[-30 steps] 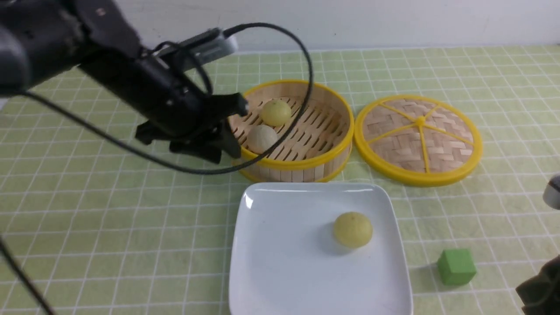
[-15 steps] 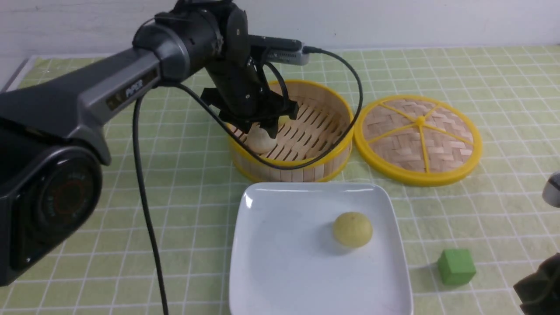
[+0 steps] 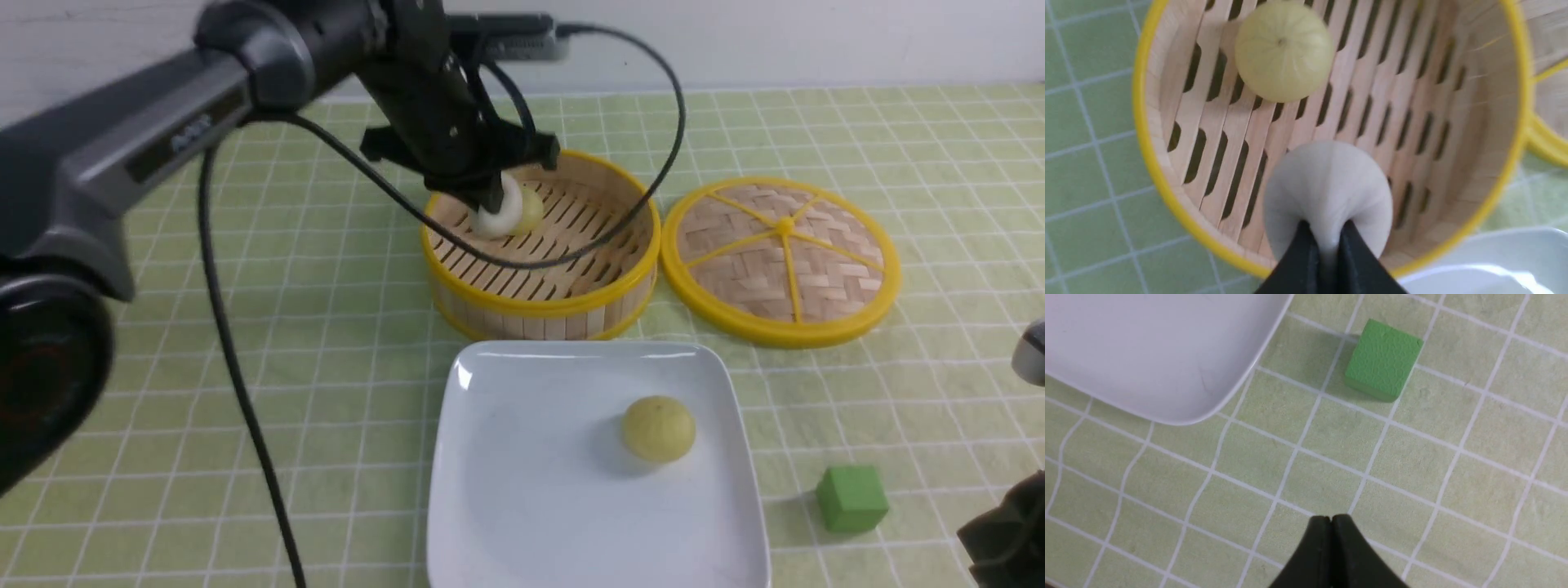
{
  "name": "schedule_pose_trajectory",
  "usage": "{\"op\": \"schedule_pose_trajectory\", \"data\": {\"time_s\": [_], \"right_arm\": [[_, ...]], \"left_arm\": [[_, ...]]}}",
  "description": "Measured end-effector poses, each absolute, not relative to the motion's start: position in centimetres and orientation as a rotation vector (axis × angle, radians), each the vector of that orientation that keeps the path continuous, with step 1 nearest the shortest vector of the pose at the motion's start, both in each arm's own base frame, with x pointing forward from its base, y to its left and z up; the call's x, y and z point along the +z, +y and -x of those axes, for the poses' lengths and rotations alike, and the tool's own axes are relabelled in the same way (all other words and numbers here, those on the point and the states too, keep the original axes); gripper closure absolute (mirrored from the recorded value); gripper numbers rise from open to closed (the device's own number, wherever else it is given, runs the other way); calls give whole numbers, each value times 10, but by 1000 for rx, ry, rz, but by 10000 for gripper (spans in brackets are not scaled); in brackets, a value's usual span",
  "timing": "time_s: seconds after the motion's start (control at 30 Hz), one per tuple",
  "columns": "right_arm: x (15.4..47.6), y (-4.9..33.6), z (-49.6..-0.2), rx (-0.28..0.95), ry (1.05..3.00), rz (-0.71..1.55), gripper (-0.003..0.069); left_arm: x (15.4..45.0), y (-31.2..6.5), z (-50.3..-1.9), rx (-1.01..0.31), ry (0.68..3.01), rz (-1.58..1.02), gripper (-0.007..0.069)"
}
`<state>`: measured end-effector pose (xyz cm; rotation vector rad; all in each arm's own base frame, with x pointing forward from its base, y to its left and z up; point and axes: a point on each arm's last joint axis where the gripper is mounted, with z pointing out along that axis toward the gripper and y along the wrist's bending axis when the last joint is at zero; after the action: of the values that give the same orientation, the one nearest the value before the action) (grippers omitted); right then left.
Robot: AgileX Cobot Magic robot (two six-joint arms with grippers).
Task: Put the steamed buns into the plate on the green tablecloth.
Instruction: 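Carry the bun from the bamboo steamer to the plate with the left gripper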
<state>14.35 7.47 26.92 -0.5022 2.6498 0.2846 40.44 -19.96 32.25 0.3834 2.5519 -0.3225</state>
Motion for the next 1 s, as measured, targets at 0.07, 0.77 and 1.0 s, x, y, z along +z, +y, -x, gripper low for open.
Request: {"op": "schedule_pose_trajectory", "data": {"time_s": [0.07,0.77,1.0], "right_arm": [[269,75,-144,285,2649,502,654],[269,75,-144,286,2646,501,630],[269,75,-144,286,2646,501,621]], "left_arm": [[354,-191,-384,-332,2542,-389,599],[200,-246,-325,-181,3070,-631,447],[220,-253,-339,-204,2993,-582,239]]}}
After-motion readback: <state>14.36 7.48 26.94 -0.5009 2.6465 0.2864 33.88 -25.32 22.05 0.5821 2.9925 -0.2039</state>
